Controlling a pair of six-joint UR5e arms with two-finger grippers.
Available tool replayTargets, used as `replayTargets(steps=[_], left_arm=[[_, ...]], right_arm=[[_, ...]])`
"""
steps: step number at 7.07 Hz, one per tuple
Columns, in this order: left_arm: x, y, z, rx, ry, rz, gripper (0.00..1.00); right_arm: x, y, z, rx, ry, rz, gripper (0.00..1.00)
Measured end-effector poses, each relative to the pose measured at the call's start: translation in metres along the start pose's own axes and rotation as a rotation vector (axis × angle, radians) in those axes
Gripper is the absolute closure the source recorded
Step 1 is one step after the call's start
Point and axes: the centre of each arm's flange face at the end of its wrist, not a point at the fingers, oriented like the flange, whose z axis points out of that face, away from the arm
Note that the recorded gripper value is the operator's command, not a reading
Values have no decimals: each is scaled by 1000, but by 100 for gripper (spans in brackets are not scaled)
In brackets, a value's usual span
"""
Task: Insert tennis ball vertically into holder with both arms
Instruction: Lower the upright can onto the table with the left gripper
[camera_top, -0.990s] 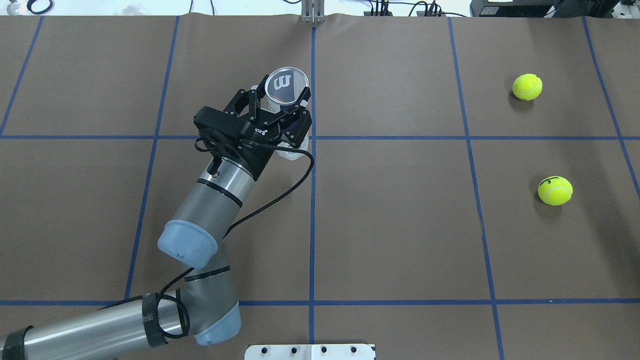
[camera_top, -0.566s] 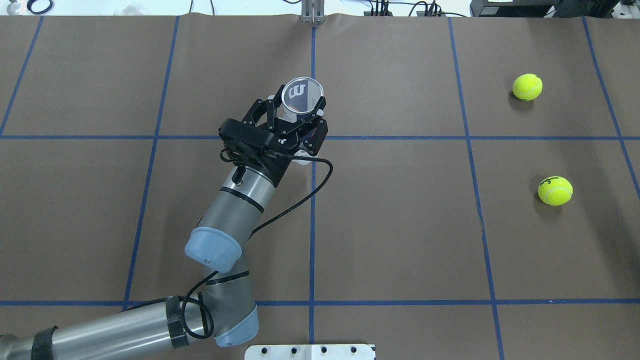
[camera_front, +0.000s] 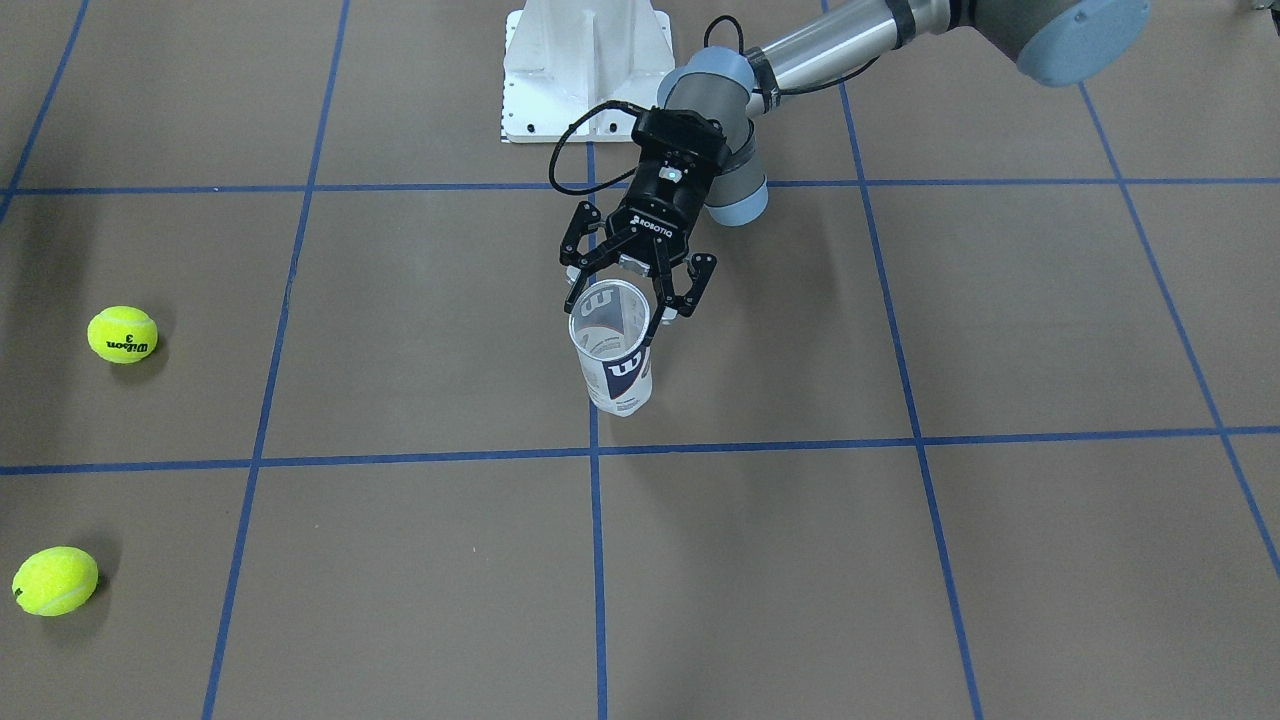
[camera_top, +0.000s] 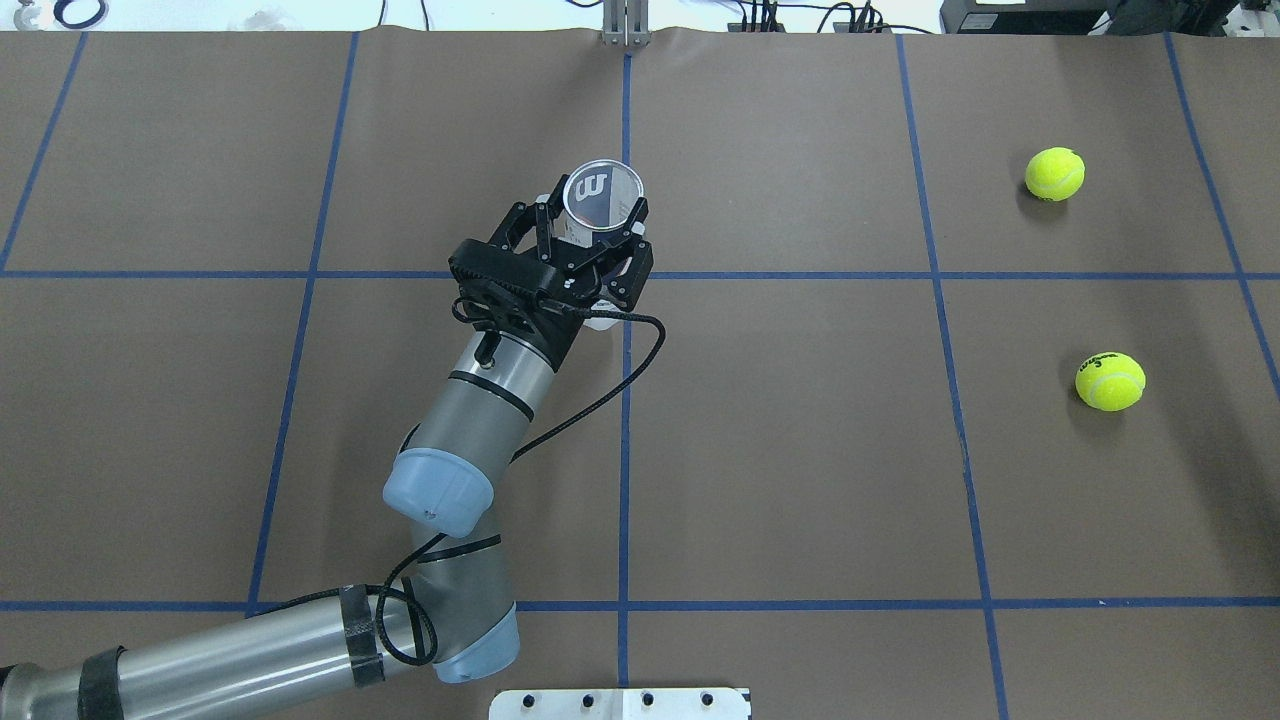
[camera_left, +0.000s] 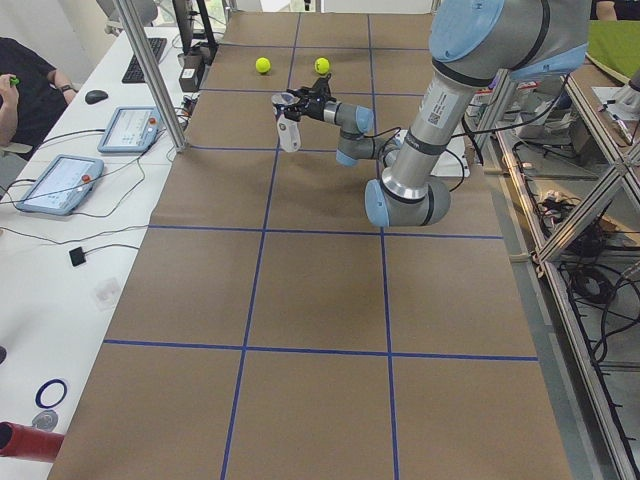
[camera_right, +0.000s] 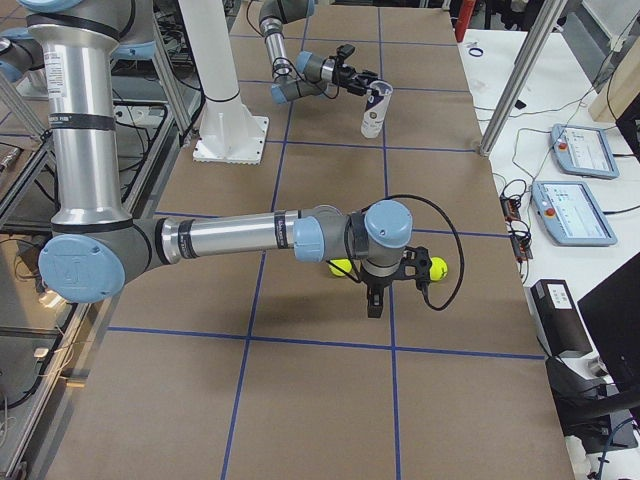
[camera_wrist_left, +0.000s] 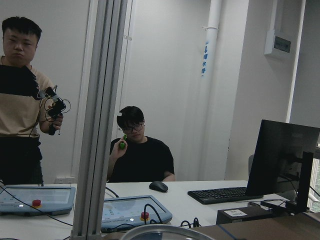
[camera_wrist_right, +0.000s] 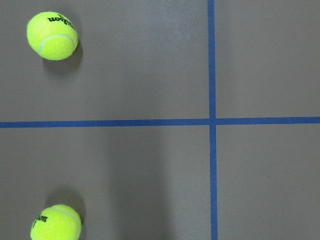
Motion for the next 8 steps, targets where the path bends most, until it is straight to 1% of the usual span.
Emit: replayTargets(steps=[1, 2, 4, 6, 7, 8], left_arm=[[0, 5, 0, -6, -1, 4, 71], [1, 7, 0, -9, 0, 3, 64], [5, 11, -3, -16, 5, 1, 61], [10, 17, -8, -27, 13, -1, 60], [11, 19, -10, -30, 15, 1, 44], [11, 20, -11, -32, 15, 2, 19]], right_arm=[[-1, 0, 1, -1, 0, -1, 0], [-1, 0, 1, -2, 0, -2, 0], [-2, 0, 3, -5, 1, -4, 0], [-3, 0, 5, -9, 2, -6, 0], [-3, 0, 6, -10, 2, -6, 0], [-3, 0, 6, -12, 2, -6, 0]])
